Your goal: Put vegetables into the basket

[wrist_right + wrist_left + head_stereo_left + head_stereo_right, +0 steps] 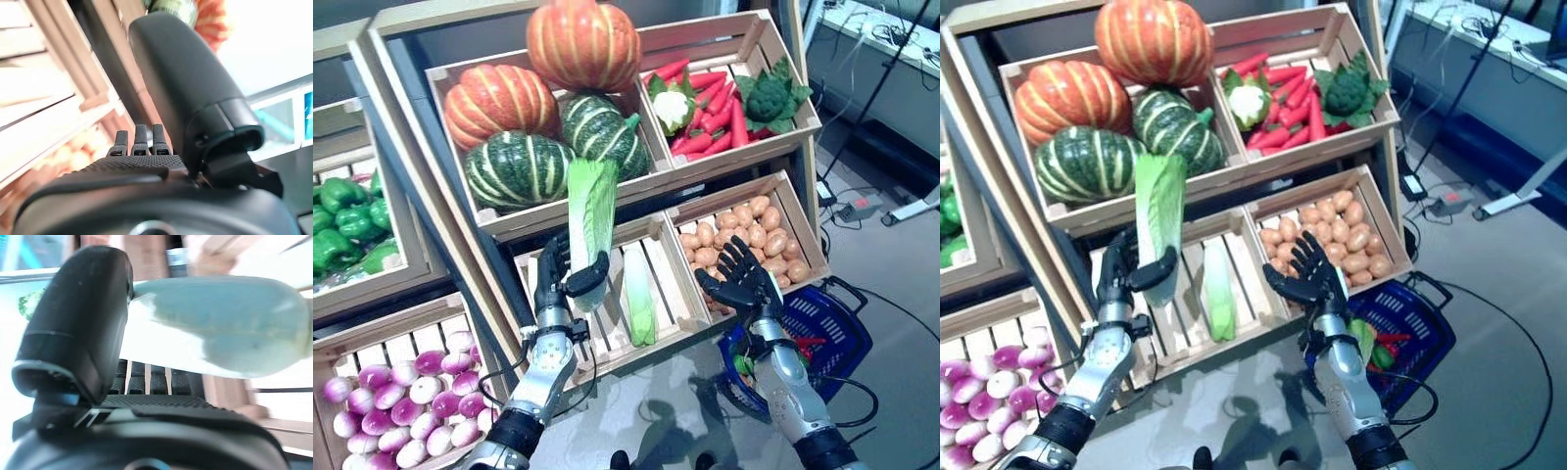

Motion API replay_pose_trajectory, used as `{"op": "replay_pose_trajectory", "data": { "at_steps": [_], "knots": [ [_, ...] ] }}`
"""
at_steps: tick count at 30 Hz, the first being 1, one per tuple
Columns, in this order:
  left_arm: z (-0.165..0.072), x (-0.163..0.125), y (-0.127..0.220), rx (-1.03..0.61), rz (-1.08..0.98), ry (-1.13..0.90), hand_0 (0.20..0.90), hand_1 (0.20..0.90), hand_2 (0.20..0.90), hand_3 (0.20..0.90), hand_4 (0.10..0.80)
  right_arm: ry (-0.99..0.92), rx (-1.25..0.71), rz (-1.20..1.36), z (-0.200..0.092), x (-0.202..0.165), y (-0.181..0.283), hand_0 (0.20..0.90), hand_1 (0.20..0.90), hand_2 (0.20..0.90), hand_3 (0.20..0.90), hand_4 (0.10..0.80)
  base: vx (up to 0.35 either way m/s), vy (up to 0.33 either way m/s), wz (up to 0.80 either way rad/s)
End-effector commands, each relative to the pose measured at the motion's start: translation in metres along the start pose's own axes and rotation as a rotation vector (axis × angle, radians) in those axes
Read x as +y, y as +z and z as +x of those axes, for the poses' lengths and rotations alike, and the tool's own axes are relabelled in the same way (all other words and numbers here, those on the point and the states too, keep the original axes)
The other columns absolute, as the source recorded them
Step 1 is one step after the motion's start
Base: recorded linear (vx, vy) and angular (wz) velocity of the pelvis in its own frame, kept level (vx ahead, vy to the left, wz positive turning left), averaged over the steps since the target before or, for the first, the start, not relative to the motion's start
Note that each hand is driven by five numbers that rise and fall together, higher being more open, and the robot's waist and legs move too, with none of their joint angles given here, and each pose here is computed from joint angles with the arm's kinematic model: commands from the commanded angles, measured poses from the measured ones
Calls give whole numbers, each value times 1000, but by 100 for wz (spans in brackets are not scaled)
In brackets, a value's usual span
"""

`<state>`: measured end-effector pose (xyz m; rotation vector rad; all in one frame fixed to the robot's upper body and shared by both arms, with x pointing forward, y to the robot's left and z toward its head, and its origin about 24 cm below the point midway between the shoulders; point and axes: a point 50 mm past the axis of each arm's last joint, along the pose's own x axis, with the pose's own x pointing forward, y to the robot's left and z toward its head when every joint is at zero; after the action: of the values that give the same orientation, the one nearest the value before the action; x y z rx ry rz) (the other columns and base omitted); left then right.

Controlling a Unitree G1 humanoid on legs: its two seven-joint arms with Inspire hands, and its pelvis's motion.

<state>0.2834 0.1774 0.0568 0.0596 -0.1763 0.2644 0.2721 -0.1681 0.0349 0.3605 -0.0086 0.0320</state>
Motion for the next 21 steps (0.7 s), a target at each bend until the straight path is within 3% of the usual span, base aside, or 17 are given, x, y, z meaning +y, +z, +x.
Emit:
{"op": "replay_pose_trajectory", "data": {
  "at_steps": [1,11,21],
  "knots": [
    [17,-9,59,-375,-27,-63,300,300,300,300,400,205,-264,100,19,26,59,900,900,900,900,800,58,-69,10],
    [-7,-28,63,-496,70,-268,300,300,300,300,400,318,-253,251,38,30,90,900,900,900,900,800,30,-43,5],
    [-12,-42,66,-523,71,-410,300,300,300,300,400,417,-341,305,55,46,131,900,900,900,900,800,25,-9,7]
  ]
}}
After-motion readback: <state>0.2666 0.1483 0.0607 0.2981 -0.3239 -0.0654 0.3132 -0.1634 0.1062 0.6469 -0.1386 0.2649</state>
